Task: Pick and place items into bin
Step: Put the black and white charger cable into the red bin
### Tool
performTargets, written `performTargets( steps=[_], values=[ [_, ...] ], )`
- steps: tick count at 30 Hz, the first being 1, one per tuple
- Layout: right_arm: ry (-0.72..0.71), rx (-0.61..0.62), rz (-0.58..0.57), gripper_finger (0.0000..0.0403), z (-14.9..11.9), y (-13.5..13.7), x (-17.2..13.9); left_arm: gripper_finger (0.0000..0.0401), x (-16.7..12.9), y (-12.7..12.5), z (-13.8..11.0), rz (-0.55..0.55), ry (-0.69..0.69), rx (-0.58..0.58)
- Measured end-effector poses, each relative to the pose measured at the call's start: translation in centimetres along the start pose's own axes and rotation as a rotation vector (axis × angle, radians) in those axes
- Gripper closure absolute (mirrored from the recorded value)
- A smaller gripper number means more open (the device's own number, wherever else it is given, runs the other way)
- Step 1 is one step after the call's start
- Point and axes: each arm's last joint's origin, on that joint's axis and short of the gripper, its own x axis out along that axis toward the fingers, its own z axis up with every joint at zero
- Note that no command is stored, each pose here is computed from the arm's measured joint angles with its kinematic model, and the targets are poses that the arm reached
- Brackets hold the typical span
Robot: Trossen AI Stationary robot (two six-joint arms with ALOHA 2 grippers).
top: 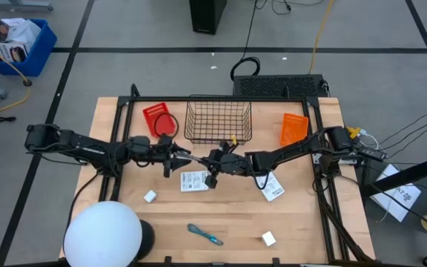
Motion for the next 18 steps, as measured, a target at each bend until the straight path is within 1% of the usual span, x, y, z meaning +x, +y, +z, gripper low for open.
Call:
performTargets(
  steps=[4,6,8,14,18],
  values=[
    [-0.014,0.003,-0.001,0.0392,0.49,-0.06,-0.36,0.0164,0.0,0.13,-0.27,0.01,0.029,-0.01],
    [-0.019,0.011,0.001,0.0392,0.63,-0.07,-0.44,0.0176,0.0,0.16,-0.25,0.011,0.028,-0.01],
    [-0.017,0.01,0.001,0.0392,0.61,-0.06,-0.44,0.0199,0.0,0.25,-0.2,0.017,0.025,-0.012],
    [0.003,0.022,0.003,0.0392,0.38,-0.05,-0.43,0.0293,-0.03,0.56,-0.01,0.034,0.013,-0.021],
    [0.006,0.021,0.005,0.0392,0.35,-0.05,-0.43,0.0336,-0.04,0.6,0.03,0.041,0.006,-0.02]
  ],
)
